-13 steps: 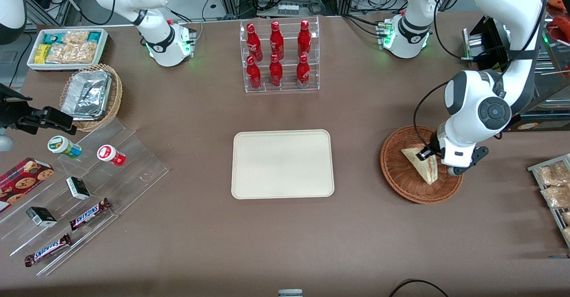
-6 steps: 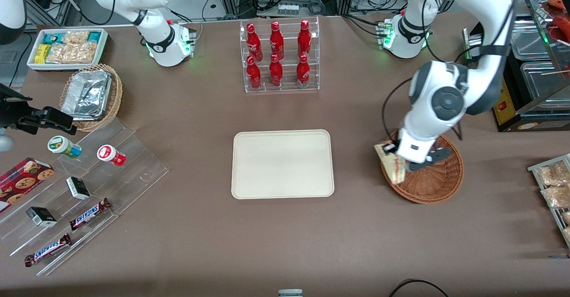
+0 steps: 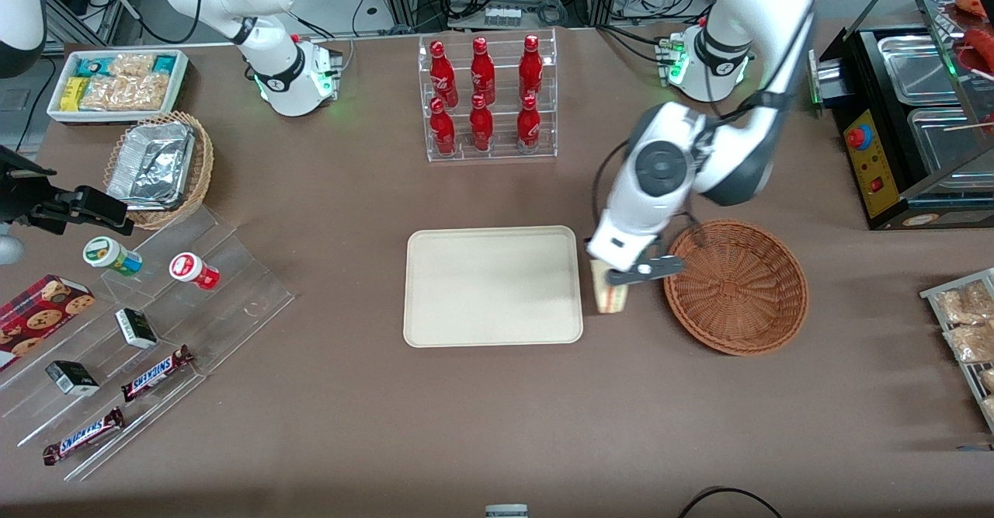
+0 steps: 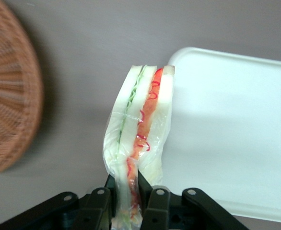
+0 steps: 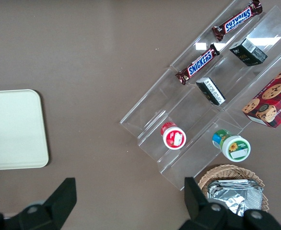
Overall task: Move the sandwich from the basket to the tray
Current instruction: 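Lift the sandwich out of the basket and carry it over the tray, then lower the sandwich onto the cream tray and open the left gripper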
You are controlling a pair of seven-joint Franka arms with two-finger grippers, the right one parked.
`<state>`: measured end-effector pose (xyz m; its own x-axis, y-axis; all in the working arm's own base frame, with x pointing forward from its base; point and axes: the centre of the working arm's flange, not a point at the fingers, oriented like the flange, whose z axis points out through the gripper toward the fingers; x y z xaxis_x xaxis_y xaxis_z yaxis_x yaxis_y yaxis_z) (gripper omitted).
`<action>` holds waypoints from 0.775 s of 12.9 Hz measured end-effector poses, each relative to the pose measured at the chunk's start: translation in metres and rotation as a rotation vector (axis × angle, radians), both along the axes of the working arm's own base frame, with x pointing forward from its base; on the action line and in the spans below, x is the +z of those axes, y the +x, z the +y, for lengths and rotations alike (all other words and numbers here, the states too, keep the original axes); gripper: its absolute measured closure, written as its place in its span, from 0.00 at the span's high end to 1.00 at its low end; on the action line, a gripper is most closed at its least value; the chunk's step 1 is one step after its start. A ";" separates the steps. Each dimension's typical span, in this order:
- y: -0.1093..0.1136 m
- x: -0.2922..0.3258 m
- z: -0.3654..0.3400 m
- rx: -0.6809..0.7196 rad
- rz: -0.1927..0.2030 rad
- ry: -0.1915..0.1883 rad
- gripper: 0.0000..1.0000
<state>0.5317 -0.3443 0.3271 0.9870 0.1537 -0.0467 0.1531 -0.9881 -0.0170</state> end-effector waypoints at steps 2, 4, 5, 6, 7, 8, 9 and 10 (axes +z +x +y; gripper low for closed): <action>0.000 -0.011 -0.036 -0.037 -0.004 -0.007 0.15; 0.005 -0.021 -0.058 -0.056 -0.003 -0.011 0.15; 0.008 -0.027 -0.065 -0.062 -0.002 -0.012 0.15; 0.011 -0.031 -0.069 -0.064 -0.002 -0.014 0.15; 0.015 -0.034 -0.073 -0.064 -0.003 -0.016 0.15; 0.019 -0.036 -0.075 -0.063 -0.005 -0.018 0.15; 0.022 -0.040 -0.077 -0.062 -0.004 -0.019 0.15; 0.024 -0.045 -0.078 -0.062 -0.001 -0.018 0.15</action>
